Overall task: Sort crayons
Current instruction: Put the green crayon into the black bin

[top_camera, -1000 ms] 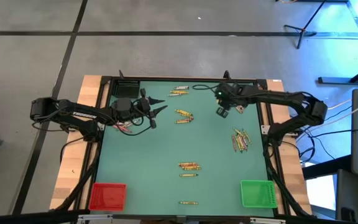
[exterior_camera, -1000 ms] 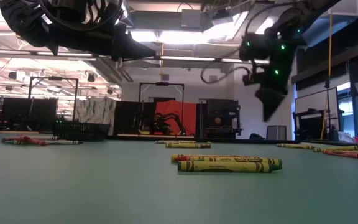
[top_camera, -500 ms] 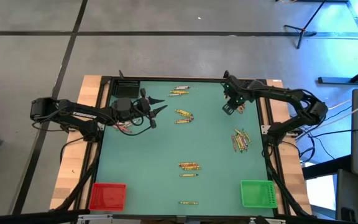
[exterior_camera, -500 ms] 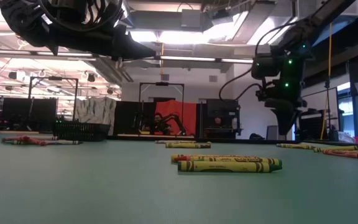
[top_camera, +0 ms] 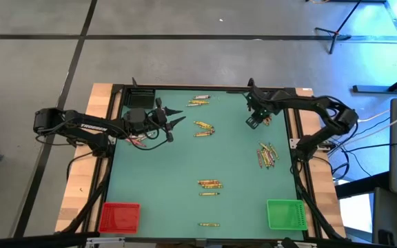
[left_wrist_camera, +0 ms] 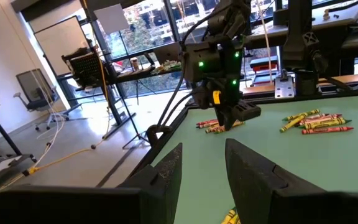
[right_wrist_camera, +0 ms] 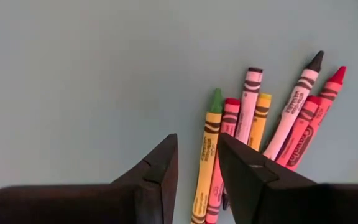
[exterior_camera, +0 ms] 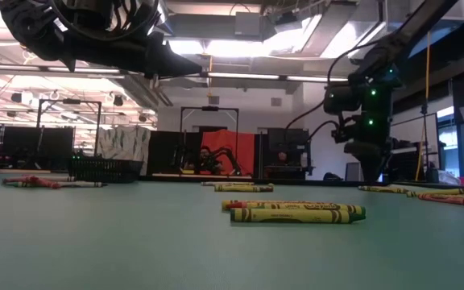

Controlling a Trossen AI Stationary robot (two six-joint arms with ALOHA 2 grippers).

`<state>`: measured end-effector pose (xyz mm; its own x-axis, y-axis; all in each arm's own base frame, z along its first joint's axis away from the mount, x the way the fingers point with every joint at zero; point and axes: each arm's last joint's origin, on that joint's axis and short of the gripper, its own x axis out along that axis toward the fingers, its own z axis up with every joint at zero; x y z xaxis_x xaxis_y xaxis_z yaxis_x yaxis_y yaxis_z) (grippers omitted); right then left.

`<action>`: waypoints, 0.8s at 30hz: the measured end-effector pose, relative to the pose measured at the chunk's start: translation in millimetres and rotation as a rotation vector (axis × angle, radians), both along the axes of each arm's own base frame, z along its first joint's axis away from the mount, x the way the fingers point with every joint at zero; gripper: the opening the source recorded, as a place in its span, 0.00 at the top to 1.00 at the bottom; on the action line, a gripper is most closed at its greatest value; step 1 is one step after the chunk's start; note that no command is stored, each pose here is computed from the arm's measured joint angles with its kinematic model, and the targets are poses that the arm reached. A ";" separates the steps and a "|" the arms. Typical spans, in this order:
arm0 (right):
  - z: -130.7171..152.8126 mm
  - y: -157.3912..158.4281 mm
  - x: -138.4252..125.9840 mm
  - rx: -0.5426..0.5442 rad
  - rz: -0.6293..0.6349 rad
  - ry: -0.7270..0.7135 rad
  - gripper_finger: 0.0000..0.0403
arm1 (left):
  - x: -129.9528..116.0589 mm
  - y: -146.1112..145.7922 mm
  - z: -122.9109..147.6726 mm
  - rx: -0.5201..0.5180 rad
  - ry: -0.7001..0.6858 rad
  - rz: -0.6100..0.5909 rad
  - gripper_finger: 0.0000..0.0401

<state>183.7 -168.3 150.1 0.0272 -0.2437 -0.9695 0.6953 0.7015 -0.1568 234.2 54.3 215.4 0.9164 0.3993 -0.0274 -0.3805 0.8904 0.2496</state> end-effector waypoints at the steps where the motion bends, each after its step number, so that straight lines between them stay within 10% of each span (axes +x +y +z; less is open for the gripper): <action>1: -1.4 -0.2 0.1 0.005 0.000 0.005 0.73 | 0.0 0.0 0.0 0.000 0.000 0.000 0.73; 16: -12.9 -1.3 2.9 0.050 0.030 0.035 0.74 | 0.0 0.0 0.1 0.001 -0.001 0.000 0.73; 24: -13.0 -0.9 3.1 0.058 0.082 0.039 0.97 | 0.0 0.0 -0.1 0.000 0.000 0.000 0.73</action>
